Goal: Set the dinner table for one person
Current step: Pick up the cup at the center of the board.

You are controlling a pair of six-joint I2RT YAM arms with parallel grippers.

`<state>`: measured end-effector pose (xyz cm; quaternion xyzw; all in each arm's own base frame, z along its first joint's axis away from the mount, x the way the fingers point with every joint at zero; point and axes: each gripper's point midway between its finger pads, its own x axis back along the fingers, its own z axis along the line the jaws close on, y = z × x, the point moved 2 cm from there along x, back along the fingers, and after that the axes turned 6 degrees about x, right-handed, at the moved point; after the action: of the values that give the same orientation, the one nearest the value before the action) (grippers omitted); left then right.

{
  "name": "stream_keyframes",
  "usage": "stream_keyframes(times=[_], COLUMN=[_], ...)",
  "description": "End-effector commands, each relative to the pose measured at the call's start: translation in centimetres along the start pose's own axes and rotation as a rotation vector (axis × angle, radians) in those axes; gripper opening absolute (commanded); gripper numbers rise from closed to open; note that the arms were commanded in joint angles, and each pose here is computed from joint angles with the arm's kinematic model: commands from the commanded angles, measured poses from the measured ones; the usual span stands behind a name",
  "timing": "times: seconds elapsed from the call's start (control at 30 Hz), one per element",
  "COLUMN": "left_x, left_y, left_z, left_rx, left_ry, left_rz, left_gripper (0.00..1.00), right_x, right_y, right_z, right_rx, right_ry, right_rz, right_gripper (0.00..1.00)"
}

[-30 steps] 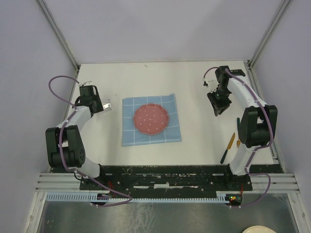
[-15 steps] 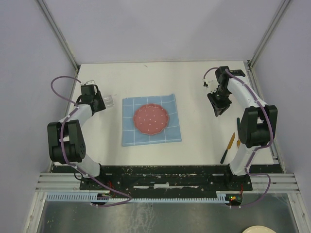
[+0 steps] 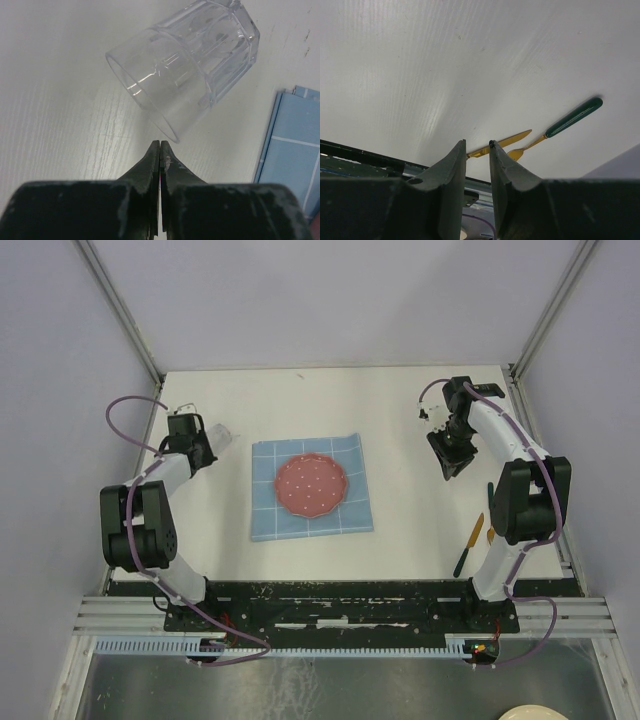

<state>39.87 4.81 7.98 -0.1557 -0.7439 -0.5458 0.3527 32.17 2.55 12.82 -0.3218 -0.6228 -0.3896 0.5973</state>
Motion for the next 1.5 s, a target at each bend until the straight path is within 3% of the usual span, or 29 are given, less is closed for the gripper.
stream_keyframes(times=[0.0, 0.27, 0.43, 0.57, 0.7, 0.97, 1.17, 1.47], left_x=[0.0, 1.0, 1.6, 2.4, 3.2, 4.2, 3.9, 2.5], left_y=[3.7, 5.1, 5.5, 5.6, 6.0, 4.1, 3.2, 4.1], left_z=[-0.8, -1.6, -1.7, -2.1, -2.2, -3.0, -3.9, -4.3], left_rx=[0.014, 0.002, 0.012, 0.027, 0.036, 0.107, 0.147, 0.177], left_ry=[-0.020, -0.059, -0.065, -0.098, -0.120, -0.216, -0.315, -0.338], left_rz=[-0.107, -0.128, -0.145, -0.159, -0.194, -0.239, -0.312, -0.364], left_gripper=[0.03, 0.03, 0.25, 0.31, 0.46, 0.61, 0.64, 0.64], right_x=[0.9, 0.5, 0.0, -0.3, -0.6, -1.1, -1.0, -0.3], right_y=[0.1, 0.0, -0.2, -0.1, -0.3, -0.4, 0.3, -0.8], right_z=[-0.1, -0.1, 0.0, 0.0, 0.5, 1.0, 0.9, 1.4], right_rx=[0.016, 0.023, 0.031, 0.036, 0.051, 0.102, 0.138, 0.185], right_ry=[-0.030, -0.025, -0.012, -0.004, 0.017, -0.006, -0.044, -0.082], right_rz=[-0.026, -0.011, 0.009, 0.021, 0.035, 0.057, 0.060, 0.069], right_gripper=[0.33, 0.33, 0.33, 0.34, 0.35, 0.35, 0.35, 0.35])
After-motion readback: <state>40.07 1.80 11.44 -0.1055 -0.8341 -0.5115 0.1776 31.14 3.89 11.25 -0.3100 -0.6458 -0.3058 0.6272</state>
